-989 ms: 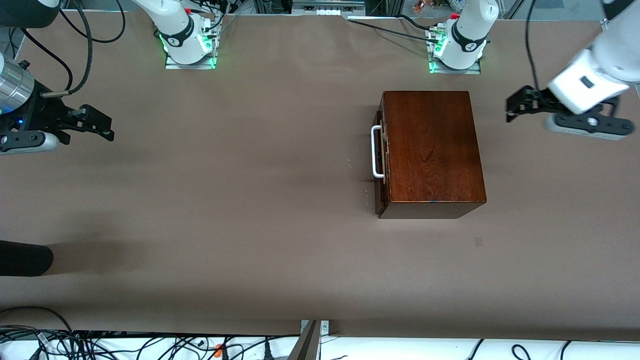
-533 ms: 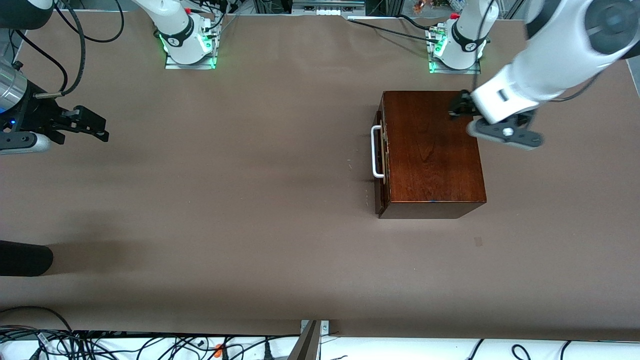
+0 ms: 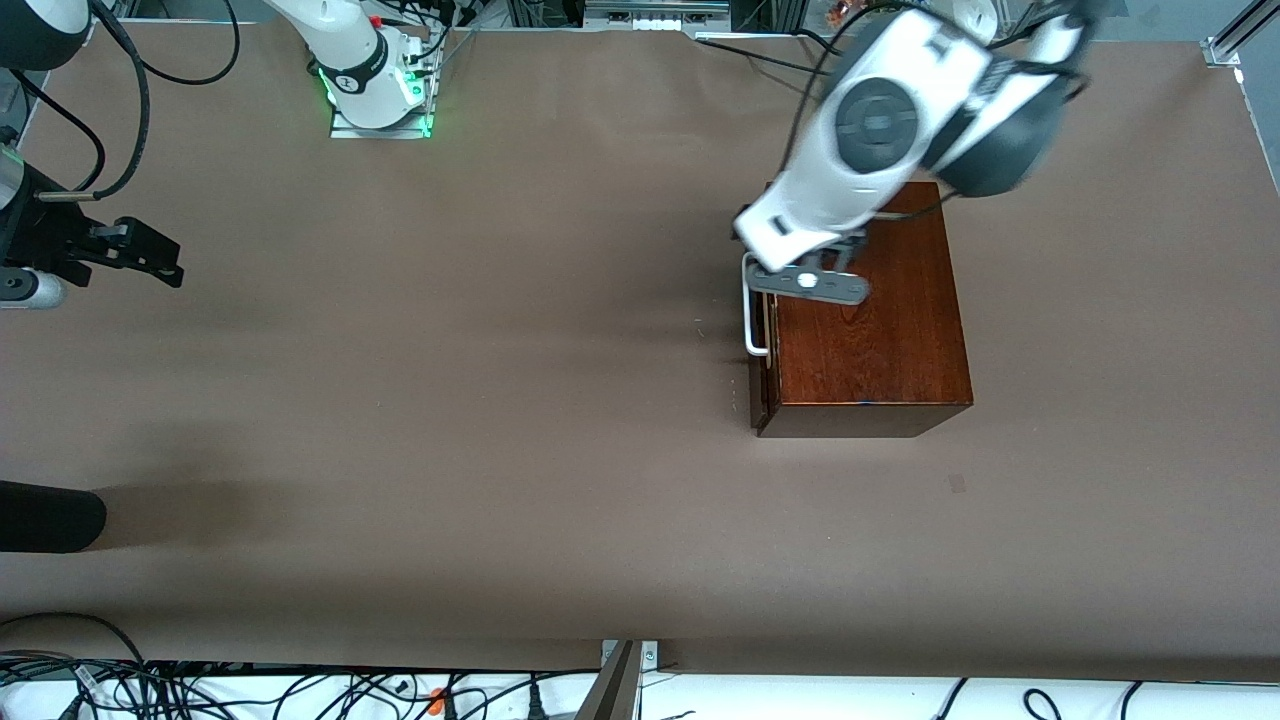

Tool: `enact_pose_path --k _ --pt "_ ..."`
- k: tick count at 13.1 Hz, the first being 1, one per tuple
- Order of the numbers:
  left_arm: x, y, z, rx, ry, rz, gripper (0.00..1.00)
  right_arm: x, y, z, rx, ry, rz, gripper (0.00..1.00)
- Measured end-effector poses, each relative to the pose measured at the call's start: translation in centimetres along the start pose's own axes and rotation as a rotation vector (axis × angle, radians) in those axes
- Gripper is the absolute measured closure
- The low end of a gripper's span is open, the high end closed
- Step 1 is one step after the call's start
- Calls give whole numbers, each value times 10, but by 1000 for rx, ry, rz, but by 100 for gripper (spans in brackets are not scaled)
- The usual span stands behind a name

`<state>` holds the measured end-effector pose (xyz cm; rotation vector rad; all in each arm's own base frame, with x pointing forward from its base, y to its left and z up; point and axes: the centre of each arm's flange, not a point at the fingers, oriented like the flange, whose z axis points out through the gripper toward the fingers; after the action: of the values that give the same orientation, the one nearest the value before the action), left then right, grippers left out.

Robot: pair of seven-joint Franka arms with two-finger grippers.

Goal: Open drawer, take yellow block, close drawer

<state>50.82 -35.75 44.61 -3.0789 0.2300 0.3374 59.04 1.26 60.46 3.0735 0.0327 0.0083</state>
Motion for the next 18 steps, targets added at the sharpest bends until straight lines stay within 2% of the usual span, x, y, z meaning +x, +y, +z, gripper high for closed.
enact_pose_path --k 1,3,9,13,18 --pt "1 18 13 28 19 7 0 0 1 -1 -7 2 3 0" --pt "6 43 36 34 45 -12 0 0 2 -1 -10 2 15 0" --pt "17 71 90 120 83 -77 0 1 25 3 -13 -4 64 0" --pt "14 87 121 187 168 -104 0 1 26 3 -13 -3 67 0" --pt "7 90 144 208 180 -102 0 2 28 2 -13 10 74 0"
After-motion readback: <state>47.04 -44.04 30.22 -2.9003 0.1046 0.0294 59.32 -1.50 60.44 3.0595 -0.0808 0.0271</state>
